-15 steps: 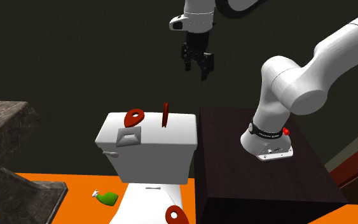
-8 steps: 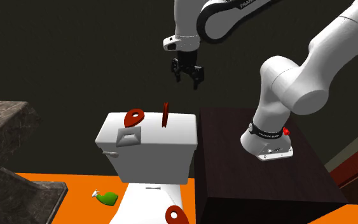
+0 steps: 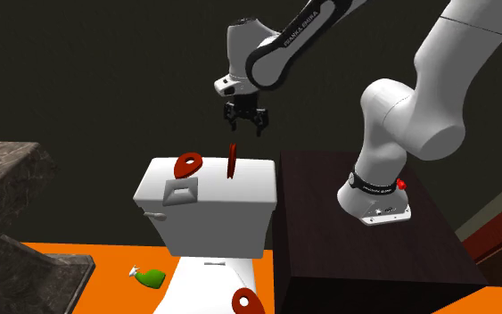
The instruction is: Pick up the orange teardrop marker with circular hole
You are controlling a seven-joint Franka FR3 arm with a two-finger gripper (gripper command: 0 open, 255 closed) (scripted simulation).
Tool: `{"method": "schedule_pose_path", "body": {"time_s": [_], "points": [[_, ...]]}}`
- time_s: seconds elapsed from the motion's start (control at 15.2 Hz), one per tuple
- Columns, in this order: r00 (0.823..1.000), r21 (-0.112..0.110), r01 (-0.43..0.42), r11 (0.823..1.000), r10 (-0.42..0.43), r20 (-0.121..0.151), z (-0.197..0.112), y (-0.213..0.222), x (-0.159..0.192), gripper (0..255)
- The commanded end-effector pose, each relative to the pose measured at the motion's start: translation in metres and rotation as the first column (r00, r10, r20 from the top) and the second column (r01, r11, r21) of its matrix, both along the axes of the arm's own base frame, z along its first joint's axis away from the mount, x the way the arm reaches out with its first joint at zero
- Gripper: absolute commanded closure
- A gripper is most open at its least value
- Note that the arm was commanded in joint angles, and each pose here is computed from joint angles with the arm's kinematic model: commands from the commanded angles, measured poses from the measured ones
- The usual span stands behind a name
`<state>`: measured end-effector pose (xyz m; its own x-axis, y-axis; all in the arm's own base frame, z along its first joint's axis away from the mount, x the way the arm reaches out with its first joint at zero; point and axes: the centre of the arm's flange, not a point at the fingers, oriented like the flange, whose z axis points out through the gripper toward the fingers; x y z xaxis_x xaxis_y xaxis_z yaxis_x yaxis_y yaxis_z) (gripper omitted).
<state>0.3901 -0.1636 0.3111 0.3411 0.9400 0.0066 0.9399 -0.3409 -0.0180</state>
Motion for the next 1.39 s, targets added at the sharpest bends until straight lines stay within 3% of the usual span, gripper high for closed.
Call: {"method": "schedule_pose_path", "body": {"time_s": [0.0, 0.2, 0.4, 0.99, 1.06, 1.32], "points": [[0.996, -0.002, -0.084, 0.996, 0.084, 0.004, -0.025, -0.007, 0.013, 0], [0.981, 0.001, -0.196, 0.981, 0.196, 0.008, -0.056, -0.016, 0.034, 0], [0.954, 0.003, -0.301, 0.954, 0.301, 0.011, -0.087, -0.023, 0.056, 0], [0.954, 0.003, -0.301, 0.954, 0.301, 0.011, -0.127, -0.023, 0.056, 0], [0.954, 0.003, -0.301, 0.954, 0.301, 0.011, -0.127, -0.023, 0.057, 255], [0.954, 0.003, -0.301, 0.954, 0.301, 0.011, -0.128, -0.023, 0.057, 255]]}}
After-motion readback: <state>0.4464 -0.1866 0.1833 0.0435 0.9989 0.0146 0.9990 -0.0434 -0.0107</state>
